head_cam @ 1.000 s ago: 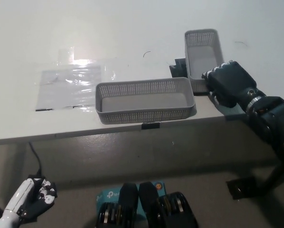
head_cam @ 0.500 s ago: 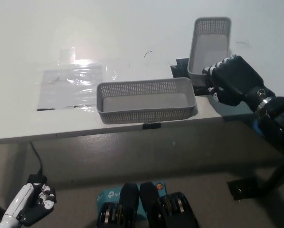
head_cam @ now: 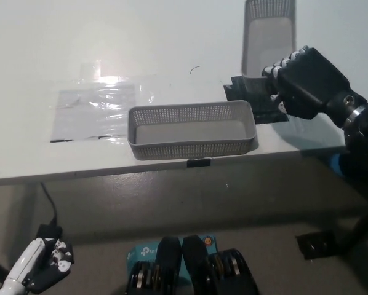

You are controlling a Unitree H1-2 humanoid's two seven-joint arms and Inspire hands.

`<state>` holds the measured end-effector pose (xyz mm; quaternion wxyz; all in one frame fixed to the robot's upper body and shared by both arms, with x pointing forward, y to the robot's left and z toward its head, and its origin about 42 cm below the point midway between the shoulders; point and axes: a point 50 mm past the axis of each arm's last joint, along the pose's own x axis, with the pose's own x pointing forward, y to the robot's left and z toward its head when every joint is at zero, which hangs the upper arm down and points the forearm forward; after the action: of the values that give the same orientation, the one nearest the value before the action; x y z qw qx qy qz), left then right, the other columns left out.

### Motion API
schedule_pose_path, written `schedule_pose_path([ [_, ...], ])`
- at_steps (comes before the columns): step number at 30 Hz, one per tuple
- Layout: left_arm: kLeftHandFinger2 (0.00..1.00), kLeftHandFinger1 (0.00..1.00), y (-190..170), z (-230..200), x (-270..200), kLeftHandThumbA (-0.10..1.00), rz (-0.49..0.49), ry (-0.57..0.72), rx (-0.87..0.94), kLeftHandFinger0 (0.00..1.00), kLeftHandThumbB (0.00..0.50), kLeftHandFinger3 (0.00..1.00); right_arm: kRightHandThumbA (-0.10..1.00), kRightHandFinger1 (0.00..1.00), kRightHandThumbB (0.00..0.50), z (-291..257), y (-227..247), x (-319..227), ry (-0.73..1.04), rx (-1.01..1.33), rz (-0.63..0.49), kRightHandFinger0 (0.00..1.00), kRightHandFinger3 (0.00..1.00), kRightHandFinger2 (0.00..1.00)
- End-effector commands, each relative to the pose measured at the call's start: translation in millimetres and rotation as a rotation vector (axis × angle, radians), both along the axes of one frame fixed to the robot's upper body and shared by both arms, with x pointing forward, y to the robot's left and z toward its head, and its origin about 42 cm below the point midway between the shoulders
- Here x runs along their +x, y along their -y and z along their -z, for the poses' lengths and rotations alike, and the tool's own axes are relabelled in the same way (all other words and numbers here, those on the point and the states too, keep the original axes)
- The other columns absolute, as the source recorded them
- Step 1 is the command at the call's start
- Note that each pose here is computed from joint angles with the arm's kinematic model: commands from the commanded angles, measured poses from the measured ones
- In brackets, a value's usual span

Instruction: The robot uses its right hand to pick up the grey box kept on the middle on the desk and place it on top of another box next to it in a right angle

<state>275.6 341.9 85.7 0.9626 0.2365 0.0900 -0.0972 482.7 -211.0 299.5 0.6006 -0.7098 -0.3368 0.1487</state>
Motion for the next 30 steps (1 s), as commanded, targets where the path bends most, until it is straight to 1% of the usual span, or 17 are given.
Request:
schedule_pose_path([
  [1, 0.12, 0.00, -9, -11, 4, 1.00, 0.032, 0.033, 0.036, 0.00, 0.500, 0.31, -0.10, 0.00, 0.423, -35, -19, -4, 0.045, 0.051, -0.065, 0.00, 0.15, 0.32],
  [3, 0.12, 0.00, -9, -11, 4, 1.00, 0.034, 0.032, 0.034, 0.00, 0.500, 0.30, -0.10, 0.00, 0.423, -32, -30, -9, 0.013, 0.102, -0.106, 0.00, 0.16, 0.30],
  [4, 0.12, 0.00, -9, -11, 4, 1.00, 0.037, 0.031, 0.036, 0.00, 0.500, 0.31, -0.10, 0.00, 0.401, -31, -36, -13, -0.002, 0.106, -0.104, 0.00, 0.18, 0.30],
  [5, 0.12, 0.00, -9, -11, 4, 1.00, 0.041, 0.030, 0.042, 0.00, 0.500, 0.31, -0.10, 0.00, 0.316, -27, -43, -17, -0.030, 0.133, -0.110, 0.00, 0.16, 0.29],
  [7, 0.11, 0.00, -7, -11, 4, 1.00, 0.042, 0.030, 0.049, 0.00, 0.500, 0.29, -0.10, 0.00, 0.249, -24, -55, -23, -0.070, 0.152, -0.119, 0.00, 0.16, 0.33],
  [9, 0.11, 0.00, -8, -11, 5, 1.00, 0.049, 0.033, 0.059, 0.00, 0.500, 0.29, -0.10, 0.00, 0.210, -22, -60, -26, -0.082, 0.175, -0.134, 0.00, 0.16, 0.34],
  [10, 0.11, 0.00, -8, -11, 6, 1.00, 0.050, 0.031, 0.061, 0.00, 0.500, 0.30, -0.10, 0.00, 0.191, -21, -65, -29, -0.098, 0.188, -0.144, 0.00, 0.13, 0.33],
  [12, 0.12, 0.00, -8, -10, 6, 1.00, 0.053, 0.026, 0.075, 0.00, 0.500, 0.30, -0.10, 0.00, 0.265, -18, -76, -35, -0.113, 0.226, -0.190, 0.00, 0.19, 0.34],
  [13, 0.13, 0.00, -8, -10, 6, 1.00, 0.052, 0.027, 0.069, 0.00, 0.500, 0.29, -0.10, 0.01, 0.287, -15, -81, -38, -0.123, 0.229, -0.193, 0.00, 0.24, 0.34],
  [14, 0.14, 0.00, -8, -10, 7, 1.00, 0.053, 0.026, 0.075, 0.00, 0.500, 0.29, -0.10, 0.00, 0.305, -12, -86, -40, -0.139, 0.245, -0.198, 0.00, 0.21, 0.29],
  [17, 0.15, 0.00, -8, -10, 9, 1.00, 0.056, 0.022, 0.073, 0.00, 0.500, 0.30, -0.10, 0.00, 0.287, -7, -92, -44, -0.179, 0.265, -0.195, 0.00, 0.18, 0.27],
  [20, 0.16, 0.00, -8, -11, 10, 1.00, 0.064, 0.028, 0.096, 0.00, 0.500, 0.30, -0.10, 0.00, 0.296, -2, -94, -46, -0.197, 0.273, -0.201, 0.00, 0.20, 0.27],
  [23, 0.16, 0.00, -8, -12, 10, 1.00, 0.067, 0.026, 0.087, 0.00, 0.500, 0.31, -0.10, 0.00, 0.278, 5, -91, -46, -0.197, 0.256, -0.197, 0.00, 0.25, 0.27],
  [24, 0.16, 0.00, -8, -12, 10, 1.00, 0.068, 0.027, 0.089, 0.00, 0.500, 0.31, -0.10, 0.00, 0.266, 8, -90, -45, -0.196, 0.255, -0.198, 0.00, 0.24, 0.24],
  [25, 0.17, 0.00, -8, -12, 10, 1.00, 0.068, 0.027, 0.091, 0.00, 0.500, 0.31, -0.10, 0.00, 0.297, 9, -88, -44, -0.196, 0.261, -0.198, 0.00, 0.20, 0.21],
  [27, 0.17, 0.00, -9, -13, 10, 1.00, 0.067, 0.035, 0.096, 0.00, 0.500, 0.31, -0.10, 0.00, 0.315, 8, -86, -41, -0.208, 0.250, -0.177, 0.00, 0.21, 0.23],
  [30, 0.16, 0.00, -9, -14, 11, 1.00, 0.068, 0.044, 0.100, 0.00, 0.500, 0.30, -0.10, 0.00, 0.318, 6, -85, -40, -0.206, 0.249, -0.175, 0.00, 0.20, 0.22],
])
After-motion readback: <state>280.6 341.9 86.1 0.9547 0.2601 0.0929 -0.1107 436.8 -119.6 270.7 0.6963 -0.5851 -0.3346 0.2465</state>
